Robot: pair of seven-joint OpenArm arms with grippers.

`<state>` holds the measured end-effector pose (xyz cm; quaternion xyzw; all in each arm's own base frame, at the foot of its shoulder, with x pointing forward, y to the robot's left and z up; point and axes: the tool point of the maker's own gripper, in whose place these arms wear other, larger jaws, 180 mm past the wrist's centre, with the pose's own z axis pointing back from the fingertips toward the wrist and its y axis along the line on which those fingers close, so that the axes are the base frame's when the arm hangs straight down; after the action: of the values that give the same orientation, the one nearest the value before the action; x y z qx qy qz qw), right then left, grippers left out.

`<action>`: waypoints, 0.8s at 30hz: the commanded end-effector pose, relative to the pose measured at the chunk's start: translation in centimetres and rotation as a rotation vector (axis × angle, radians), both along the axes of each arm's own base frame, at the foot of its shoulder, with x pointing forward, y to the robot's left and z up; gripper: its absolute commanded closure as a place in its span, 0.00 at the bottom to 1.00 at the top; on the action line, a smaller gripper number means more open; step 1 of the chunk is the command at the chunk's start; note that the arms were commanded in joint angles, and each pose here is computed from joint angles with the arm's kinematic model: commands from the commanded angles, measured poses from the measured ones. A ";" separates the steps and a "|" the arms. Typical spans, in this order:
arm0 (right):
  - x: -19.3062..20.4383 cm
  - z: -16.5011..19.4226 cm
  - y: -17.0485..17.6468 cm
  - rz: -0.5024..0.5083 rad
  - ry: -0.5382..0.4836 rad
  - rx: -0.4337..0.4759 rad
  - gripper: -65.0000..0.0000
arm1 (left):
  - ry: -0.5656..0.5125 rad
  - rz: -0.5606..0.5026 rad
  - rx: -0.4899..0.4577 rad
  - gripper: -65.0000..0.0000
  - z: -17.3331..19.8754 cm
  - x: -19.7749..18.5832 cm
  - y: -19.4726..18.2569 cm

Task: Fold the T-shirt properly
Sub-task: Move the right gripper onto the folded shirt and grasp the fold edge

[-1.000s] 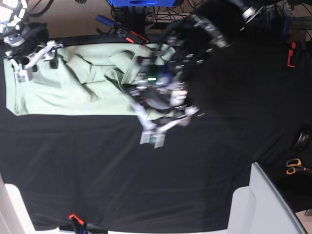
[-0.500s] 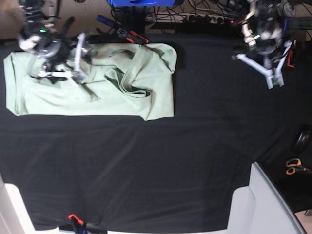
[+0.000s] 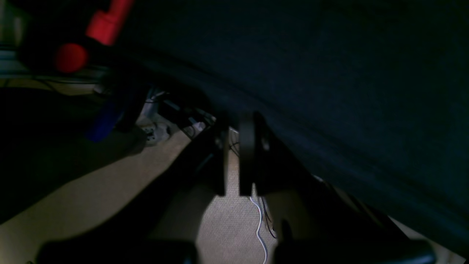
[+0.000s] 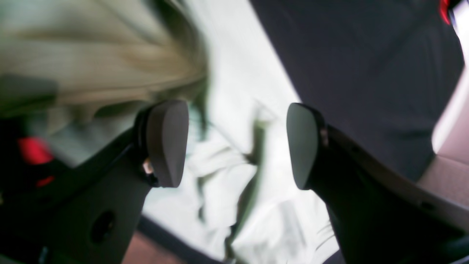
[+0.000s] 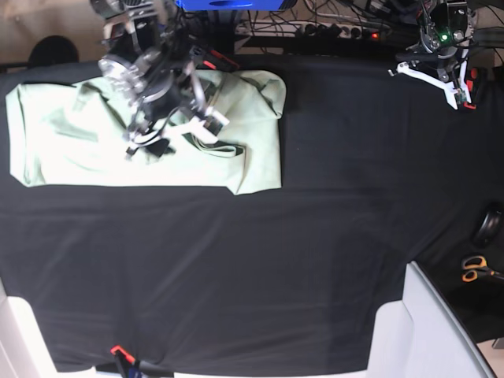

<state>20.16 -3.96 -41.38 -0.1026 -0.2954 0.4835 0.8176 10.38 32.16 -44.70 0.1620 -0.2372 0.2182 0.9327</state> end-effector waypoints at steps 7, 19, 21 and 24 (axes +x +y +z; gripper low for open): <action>-0.5 2.2 6.0 0.129 -0.033 0.065 0.47 | -0.037 -0.007 0.038 0.92 0.9 1.2 0.9; 0.0 0.9 9.5 0.177 0.045 0.169 1.00 | -0.037 0.003 0.020 0.92 0.6 1.0 0.2; 0.5 0.7 9.8 0.176 0.056 0.181 1.00 | -0.037 0.003 0.020 0.92 0.6 1.0 0.2; 1.2 0.5 10.0 0.185 0.055 0.177 1.00 | -0.034 0.004 0.021 0.92 0.5 0.9 0.2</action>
<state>20.83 5.13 -41.87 0.0014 -0.3027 0.5370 0.7874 11.07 31.71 -44.86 0.1571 -0.2441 0.2273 0.9295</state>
